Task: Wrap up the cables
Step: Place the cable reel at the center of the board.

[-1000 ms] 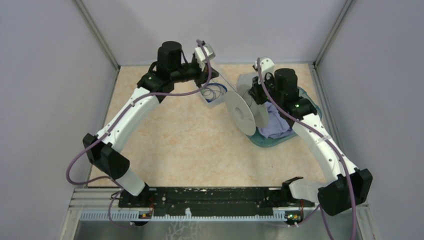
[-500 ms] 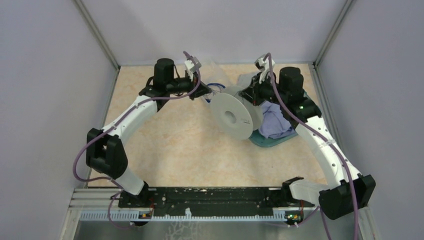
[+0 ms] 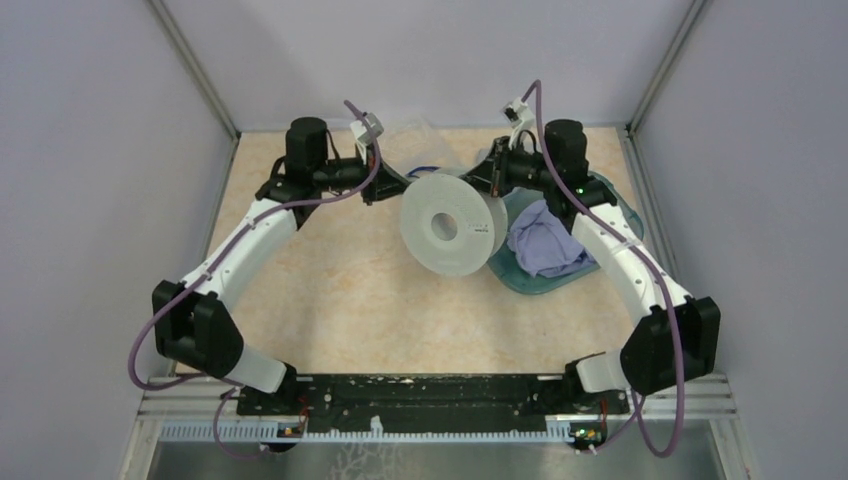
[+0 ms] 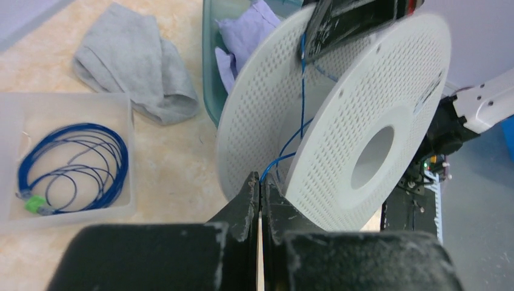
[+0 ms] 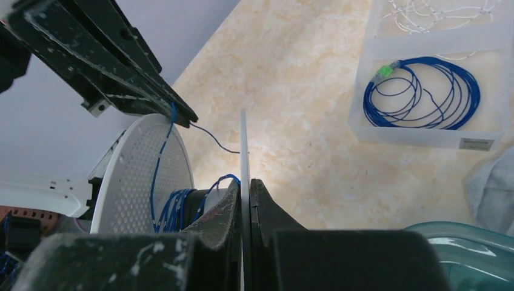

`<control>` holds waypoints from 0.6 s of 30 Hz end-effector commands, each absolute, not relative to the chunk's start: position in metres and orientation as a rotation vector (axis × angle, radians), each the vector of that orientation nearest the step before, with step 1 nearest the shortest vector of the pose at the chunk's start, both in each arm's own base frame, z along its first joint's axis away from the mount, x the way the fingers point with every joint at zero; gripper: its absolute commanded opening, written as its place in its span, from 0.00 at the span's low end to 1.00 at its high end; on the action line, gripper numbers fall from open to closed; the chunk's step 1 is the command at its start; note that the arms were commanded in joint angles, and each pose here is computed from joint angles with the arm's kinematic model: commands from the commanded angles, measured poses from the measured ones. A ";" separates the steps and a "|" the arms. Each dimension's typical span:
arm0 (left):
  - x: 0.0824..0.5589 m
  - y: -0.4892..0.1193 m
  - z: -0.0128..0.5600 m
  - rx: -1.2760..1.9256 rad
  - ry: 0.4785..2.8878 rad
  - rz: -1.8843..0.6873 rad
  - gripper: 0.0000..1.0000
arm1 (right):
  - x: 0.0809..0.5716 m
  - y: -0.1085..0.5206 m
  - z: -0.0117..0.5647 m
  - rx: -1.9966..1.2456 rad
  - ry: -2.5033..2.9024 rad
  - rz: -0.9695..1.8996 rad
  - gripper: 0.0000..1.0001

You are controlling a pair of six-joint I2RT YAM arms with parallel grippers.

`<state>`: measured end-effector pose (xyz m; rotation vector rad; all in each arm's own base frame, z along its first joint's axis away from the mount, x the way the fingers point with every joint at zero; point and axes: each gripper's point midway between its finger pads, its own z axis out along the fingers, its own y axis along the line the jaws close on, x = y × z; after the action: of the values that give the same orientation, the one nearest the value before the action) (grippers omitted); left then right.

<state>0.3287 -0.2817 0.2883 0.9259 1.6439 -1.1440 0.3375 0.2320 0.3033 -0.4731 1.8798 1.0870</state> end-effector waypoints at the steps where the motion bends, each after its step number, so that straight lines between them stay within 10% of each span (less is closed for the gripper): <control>1: 0.308 -0.274 0.307 1.060 1.673 -1.131 0.00 | 0.353 0.236 0.362 -0.513 1.704 1.072 0.00; 18: 0.262 -0.290 0.304 1.118 1.574 -1.644 0.00 | 0.331 0.262 0.350 -0.674 1.657 1.295 0.00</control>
<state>0.2802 -0.2857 0.2963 1.0643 1.6309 -1.4900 0.3202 0.2573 0.3189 -0.6421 1.8117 1.3436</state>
